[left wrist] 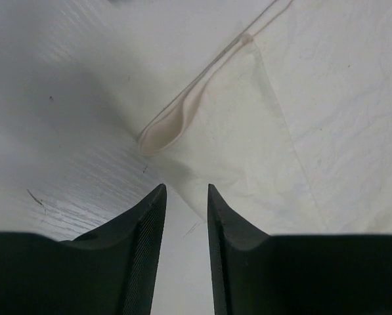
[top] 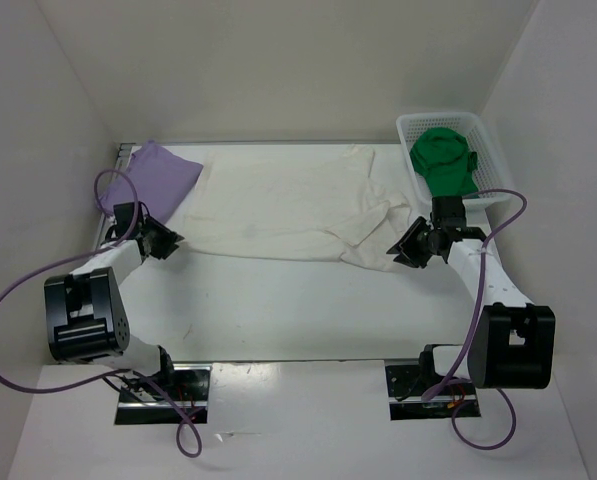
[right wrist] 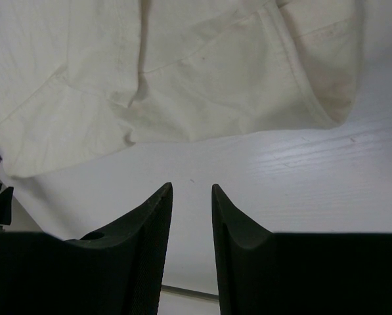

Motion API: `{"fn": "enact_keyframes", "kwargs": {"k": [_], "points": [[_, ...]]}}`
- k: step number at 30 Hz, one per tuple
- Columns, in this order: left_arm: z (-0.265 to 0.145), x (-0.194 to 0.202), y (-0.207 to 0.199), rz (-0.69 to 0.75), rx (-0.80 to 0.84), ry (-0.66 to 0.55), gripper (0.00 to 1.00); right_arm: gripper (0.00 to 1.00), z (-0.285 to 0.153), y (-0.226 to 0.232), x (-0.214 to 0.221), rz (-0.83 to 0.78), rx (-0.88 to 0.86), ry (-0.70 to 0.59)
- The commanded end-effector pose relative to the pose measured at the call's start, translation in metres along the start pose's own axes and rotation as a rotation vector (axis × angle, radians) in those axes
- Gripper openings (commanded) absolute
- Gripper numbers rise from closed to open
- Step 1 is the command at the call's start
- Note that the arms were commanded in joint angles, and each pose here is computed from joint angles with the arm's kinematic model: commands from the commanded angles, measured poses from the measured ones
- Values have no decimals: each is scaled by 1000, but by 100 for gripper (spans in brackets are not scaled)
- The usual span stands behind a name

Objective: Fold and stack the t-shirts
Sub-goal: Fold the flattened tshirt in 1/3 of the way

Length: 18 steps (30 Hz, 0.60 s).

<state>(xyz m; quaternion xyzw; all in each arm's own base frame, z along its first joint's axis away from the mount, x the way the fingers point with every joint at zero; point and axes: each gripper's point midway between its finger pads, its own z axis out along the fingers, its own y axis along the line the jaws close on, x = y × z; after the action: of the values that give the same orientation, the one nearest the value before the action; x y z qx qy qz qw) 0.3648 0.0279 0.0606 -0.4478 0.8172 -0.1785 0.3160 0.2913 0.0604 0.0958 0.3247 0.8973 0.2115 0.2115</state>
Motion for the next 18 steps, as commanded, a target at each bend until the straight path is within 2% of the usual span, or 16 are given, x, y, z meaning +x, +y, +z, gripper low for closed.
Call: {"fn": "enact_keyframes", "kwargs": {"k": [1,5,10,15,18], "points": [[5,3,3,-17,0,12,39,36,1,3,-6,-4,-20,-24],[19,2,5,-13,-28,37,39,36,0,7,-11,-8,-32,-37],[42,7,14,-23,-64,83,32,39,3,2,-13,-5,-6,-49],[51,13,20,-23,-93,129,2,46,9,-16,-33,-22,124,-106],[40,8,24,10,-100,106,0,49,10,-28,-45,-46,216,-135]]}}
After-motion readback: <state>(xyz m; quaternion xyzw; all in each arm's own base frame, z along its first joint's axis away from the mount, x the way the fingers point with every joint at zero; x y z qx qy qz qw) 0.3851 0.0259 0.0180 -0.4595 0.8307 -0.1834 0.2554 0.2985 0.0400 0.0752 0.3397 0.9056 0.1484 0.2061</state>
